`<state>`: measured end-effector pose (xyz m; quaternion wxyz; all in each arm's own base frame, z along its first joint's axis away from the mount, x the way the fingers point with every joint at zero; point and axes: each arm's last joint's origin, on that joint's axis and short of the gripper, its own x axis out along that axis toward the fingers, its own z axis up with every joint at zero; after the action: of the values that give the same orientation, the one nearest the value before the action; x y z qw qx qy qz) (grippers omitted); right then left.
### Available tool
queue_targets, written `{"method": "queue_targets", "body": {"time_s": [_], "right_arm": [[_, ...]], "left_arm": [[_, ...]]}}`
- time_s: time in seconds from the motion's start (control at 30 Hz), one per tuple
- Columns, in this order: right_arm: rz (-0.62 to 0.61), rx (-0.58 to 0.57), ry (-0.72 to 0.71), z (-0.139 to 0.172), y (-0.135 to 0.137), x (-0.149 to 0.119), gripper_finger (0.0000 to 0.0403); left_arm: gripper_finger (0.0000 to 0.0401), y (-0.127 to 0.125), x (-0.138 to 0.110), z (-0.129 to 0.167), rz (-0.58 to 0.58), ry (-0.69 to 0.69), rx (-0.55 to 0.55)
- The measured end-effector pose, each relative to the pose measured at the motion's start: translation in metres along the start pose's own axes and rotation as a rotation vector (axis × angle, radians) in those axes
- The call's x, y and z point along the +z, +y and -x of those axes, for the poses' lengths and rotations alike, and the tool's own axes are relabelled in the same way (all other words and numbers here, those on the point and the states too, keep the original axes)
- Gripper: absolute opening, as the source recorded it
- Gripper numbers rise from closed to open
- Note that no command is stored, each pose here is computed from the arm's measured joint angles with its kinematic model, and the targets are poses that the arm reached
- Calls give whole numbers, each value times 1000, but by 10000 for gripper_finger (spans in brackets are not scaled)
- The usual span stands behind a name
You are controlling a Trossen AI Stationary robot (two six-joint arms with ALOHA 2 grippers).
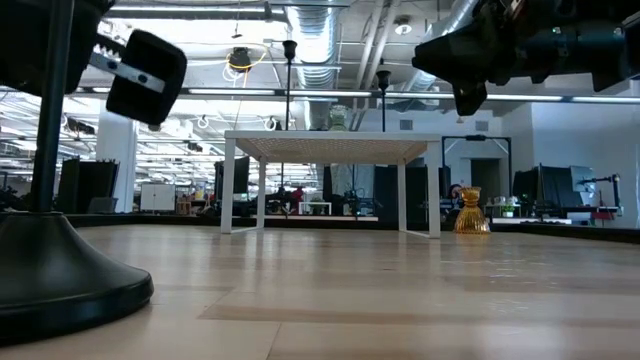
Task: Pick & Place candle stick holders
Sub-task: Put the black candle holder on the shelf
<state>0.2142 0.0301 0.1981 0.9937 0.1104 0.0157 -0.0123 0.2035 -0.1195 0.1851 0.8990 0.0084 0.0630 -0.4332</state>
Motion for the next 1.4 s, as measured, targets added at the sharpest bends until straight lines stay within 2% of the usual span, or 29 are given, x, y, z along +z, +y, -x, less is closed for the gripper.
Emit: {"method": "queue_targets", "body": {"time_s": [0.17,0.27,0.6,0.9,1.13,1.4], "right_arm": [[-10,0,0,0,0,0,65],[-10,0,0,0,0,0,65],[-10,0,1,0,0,0,65],[-8,-2,9,0,0,-1,65],[-7,-4,19,0,0,-2,65],[-5,-5,24,0,-1,-2,65]], "left_arm": [[10,0,8,-4,-21,-25,6],[27,1,12,-5,-26,-34,18],[134,4,7,-8,-18,-15,71],[205,15,5,-40,0,21,61],[233,18,12,-47,-6,2,55],[235,11,20,-57,34,-28,-4]]}}
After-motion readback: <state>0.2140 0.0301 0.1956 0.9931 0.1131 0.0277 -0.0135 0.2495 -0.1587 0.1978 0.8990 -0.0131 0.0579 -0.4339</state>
